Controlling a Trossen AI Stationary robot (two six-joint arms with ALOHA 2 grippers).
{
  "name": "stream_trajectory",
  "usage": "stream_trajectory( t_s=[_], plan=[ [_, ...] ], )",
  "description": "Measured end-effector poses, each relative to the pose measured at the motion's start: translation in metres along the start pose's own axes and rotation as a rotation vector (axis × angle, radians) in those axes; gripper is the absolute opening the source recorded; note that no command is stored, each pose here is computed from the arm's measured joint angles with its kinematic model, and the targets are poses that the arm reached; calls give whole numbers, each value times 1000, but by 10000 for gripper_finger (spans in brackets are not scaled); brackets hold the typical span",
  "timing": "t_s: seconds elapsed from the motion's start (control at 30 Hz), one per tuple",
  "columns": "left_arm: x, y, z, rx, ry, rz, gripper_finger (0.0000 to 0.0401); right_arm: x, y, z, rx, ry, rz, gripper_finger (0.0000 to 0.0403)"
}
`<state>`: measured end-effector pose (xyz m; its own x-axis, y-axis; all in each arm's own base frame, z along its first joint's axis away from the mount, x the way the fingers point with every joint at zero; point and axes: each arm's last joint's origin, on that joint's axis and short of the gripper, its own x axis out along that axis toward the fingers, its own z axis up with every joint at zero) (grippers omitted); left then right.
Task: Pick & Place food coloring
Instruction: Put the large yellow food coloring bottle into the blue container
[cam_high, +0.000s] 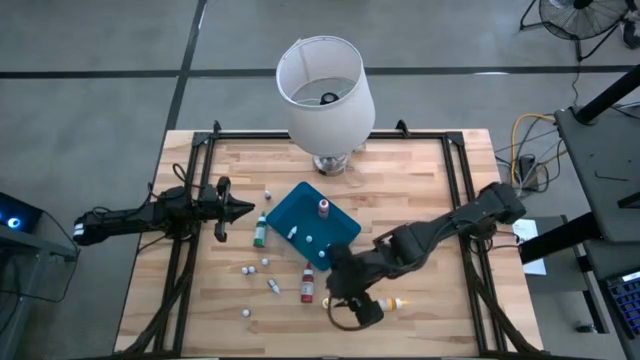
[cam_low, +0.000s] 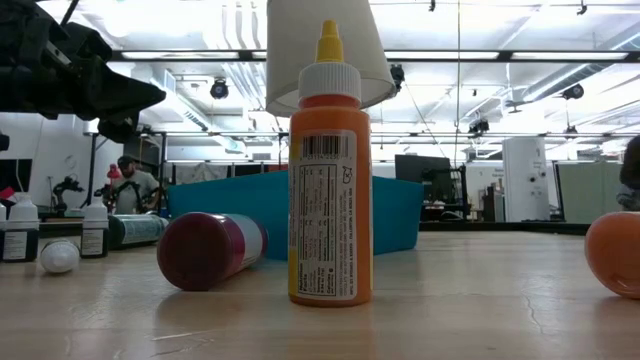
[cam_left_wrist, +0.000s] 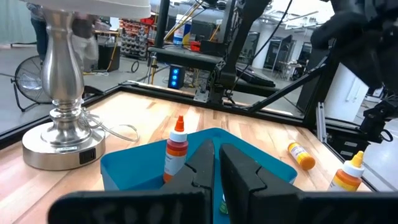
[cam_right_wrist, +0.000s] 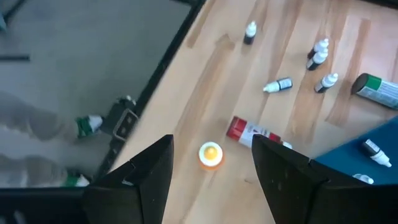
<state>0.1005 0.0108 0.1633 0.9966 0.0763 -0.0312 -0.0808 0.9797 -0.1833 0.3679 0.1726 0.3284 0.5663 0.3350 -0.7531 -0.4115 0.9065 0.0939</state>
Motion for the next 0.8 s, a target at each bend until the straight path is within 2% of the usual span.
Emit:
stream_trajectory(
  t_s=[0.2,0.43,0.8],
  plan=[
    [0,0,0,0,0,0,0,24,0,4,-102,83,49,208],
    [0,0,0,0,0,0,0,51,-2,6,-278,188,67,208],
    [0,0,0,0,0,0,0,73,-3,7,-397,258,96,208]
  ],
)
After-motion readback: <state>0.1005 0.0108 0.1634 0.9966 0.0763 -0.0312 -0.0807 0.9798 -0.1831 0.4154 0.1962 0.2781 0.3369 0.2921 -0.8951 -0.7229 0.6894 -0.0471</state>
